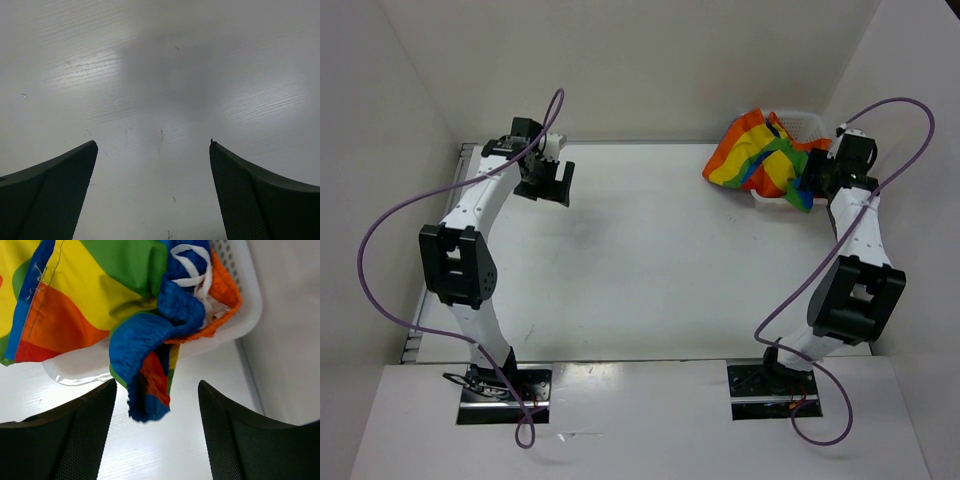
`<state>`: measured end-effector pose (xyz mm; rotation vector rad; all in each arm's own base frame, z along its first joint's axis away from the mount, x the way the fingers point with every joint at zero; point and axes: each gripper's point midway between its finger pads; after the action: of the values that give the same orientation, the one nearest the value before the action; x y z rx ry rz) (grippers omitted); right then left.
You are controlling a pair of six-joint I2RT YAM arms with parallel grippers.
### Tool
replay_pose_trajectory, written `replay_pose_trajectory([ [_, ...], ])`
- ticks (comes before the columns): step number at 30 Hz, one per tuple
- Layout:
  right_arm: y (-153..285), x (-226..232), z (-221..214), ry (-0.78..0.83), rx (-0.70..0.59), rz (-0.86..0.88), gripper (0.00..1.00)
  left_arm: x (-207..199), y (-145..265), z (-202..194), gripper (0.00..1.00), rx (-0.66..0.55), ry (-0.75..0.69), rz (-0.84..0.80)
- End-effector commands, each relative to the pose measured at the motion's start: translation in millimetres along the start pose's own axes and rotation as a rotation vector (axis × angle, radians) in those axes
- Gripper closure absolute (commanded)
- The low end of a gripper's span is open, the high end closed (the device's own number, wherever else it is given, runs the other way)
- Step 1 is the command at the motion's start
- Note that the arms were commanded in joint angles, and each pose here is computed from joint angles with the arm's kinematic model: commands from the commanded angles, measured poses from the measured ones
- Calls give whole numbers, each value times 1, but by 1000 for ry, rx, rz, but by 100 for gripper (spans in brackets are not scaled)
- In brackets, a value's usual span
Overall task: Fold and stack the shorts
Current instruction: Grab the shorts from the pile, then move the shorts to the center of the board
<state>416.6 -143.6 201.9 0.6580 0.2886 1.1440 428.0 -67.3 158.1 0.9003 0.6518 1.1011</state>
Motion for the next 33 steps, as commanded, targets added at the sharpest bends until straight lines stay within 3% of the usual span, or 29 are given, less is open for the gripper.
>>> replay_pose_trajectory([
  [1, -18, 11, 4, 33, -10, 63, 29, 3, 17, 8, 1, -52, -8, 22],
  [5, -23, 18, 11, 43, -13, 103, 34, 2, 15, 5, 1, -44, -7, 20],
  [8, -29, 24, 9, 50, -2, 112, 49, 2, 15, 5, 1, -44, -7, 20],
  [9, -31, 27, 13, 56, -14, 110, 57, 2, 15, 5, 1, -44, -7, 20],
  [10, -31, 27, 16, 56, -25, 111, 75, 2, 15, 5, 1, -44, -7, 20],
  [13, -19, 29, 54, 34, -126, 98, 100, 2, 19, 7, 1, -52, -8, 22],
  [16, 20, 40, 113, 31, -288, 131, 100, 2, 19, 7, 1, -52, -8, 22],
  [21, 86, 96, 175, 91, -507, 210, 100, 7, 29, 22, 1, -95, -13, 49],
  [24, 142, 134, 217, 87, -667, 293, 100, 18, 38, 37, 1, -131, -20, 125],
  [27, 227, 169, 266, 80, -851, 416, 100, 27, 55, 56, 1, -183, -26, 198],
  [33, 335, 256, 270, 152, -993, 696, 100, 22, 88, 74, 1, -271, -38, 218],
])
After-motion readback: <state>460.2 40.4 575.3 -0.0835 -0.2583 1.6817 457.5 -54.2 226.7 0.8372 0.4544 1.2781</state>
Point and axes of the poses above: each gripper's point midway between its finger pads, its own y axis back along the fingers, its own x axis along the line the jaws close on, z = x × y, and after that the axes turned 7 degrees about -y, right-handed
